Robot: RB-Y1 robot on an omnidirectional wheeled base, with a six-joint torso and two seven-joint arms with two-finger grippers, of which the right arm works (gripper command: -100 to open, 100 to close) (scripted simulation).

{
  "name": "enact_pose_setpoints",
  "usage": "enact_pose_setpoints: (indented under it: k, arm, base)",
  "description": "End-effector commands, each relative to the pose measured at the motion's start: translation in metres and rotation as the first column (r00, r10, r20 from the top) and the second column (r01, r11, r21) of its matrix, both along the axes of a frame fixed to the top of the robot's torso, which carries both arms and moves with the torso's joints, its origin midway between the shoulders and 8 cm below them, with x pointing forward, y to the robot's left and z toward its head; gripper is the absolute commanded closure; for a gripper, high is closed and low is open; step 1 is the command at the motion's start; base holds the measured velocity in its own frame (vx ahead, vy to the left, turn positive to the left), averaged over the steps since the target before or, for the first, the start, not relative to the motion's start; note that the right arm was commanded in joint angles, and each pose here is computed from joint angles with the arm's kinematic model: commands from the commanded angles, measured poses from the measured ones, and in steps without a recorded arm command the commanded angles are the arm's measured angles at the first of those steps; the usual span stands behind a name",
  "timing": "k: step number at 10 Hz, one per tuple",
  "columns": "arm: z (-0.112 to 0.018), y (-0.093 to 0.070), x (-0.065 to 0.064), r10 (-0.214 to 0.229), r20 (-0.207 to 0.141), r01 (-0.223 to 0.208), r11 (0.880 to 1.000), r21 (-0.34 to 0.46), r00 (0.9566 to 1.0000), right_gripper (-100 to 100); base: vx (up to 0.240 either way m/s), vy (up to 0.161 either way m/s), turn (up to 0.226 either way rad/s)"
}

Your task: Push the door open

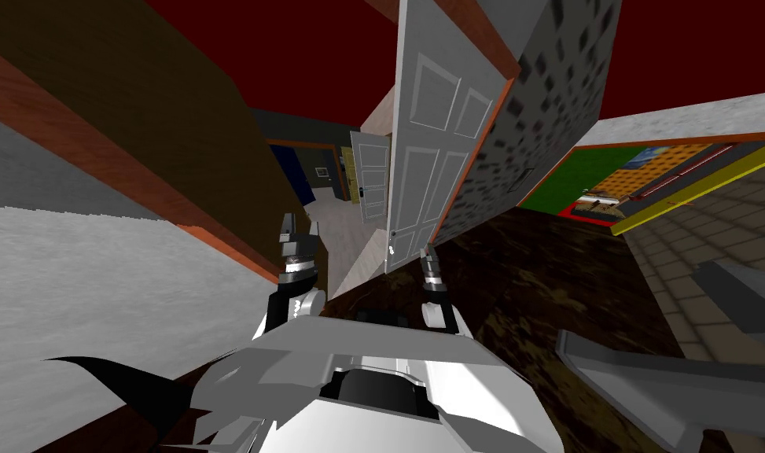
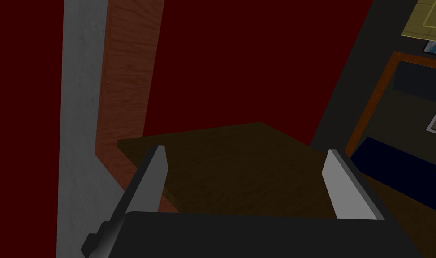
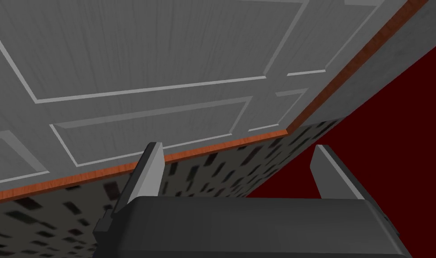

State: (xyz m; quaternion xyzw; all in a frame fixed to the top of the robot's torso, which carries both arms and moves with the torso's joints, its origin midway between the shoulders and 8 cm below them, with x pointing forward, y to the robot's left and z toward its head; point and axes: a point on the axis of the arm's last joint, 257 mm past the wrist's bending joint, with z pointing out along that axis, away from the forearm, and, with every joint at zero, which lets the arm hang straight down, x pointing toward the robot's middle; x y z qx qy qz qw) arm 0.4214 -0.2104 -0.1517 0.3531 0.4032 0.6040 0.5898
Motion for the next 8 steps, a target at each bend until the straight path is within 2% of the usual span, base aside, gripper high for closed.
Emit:
enact_pose_setpoints:
  k: [1,2,3,6,7,8]
  arm:
    - [-0.015,0.005,0.001,0.015,-0.025,-0.015,1.000,0.001,0.9996,-100]
    - [-0.026,0.009,0.003,0.027,-0.045,-0.027,1.000,0.003,0.9986,-100]
    - [-0.026,0.009,0.003,0.027,-0.045,-0.027,1.000,0.003,0.9986,-100]
    - [-0.057,0.019,0.009,0.064,-0.096,-0.064,0.998,0.009,0.9933,-100]
    - [-0.061,0.019,0.009,0.064,-0.103,-0.063,0.998,0.008,0.9926,-100]
    - [-0.072,0.022,0.010,0.075,-0.123,-0.075,0.997,0.010,0.9895,-100]
  base:
    - [0.057,-0.027,0.061]
    - [0.074,-0.043,0.132]
    - [0.049,-0.033,0.048]
    - [0.068,-0.035,0.102]
    - [0.067,-0.036,0.044]
    - [0.060,-0.036,0.070]
